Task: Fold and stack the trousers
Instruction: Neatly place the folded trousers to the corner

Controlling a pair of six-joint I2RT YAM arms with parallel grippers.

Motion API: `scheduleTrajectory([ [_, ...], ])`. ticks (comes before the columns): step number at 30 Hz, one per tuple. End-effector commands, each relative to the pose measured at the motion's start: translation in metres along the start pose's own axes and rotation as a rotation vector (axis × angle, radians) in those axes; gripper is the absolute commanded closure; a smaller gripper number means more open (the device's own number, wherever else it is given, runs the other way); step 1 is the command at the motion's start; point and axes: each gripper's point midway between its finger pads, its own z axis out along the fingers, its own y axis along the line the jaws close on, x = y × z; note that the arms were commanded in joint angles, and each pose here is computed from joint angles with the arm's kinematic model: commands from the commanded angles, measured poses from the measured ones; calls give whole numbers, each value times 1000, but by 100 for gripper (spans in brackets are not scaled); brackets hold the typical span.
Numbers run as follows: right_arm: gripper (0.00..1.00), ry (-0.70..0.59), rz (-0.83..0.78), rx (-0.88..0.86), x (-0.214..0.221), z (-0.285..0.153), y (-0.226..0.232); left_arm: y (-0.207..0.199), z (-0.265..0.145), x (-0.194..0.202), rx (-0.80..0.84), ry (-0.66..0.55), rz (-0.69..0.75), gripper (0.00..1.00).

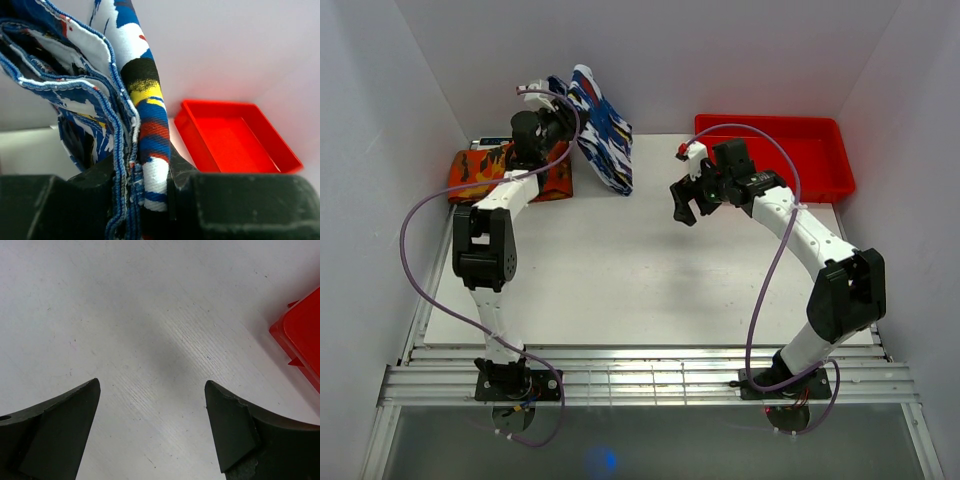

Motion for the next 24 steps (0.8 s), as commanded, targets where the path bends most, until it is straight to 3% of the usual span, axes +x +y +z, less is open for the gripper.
scheduleTrajectory([
  [1,10,-45,-31,20,-17,-15,-3,-24,0,-95,63,-226,139,100],
  [10,10,-62,-41,24,-30,-12,-9,-16,6,-145,123,-293,194,100],
  [24,10,-72,-44,14,-37,-8,-10,-30,0,-178,158,-336,222,100],
])
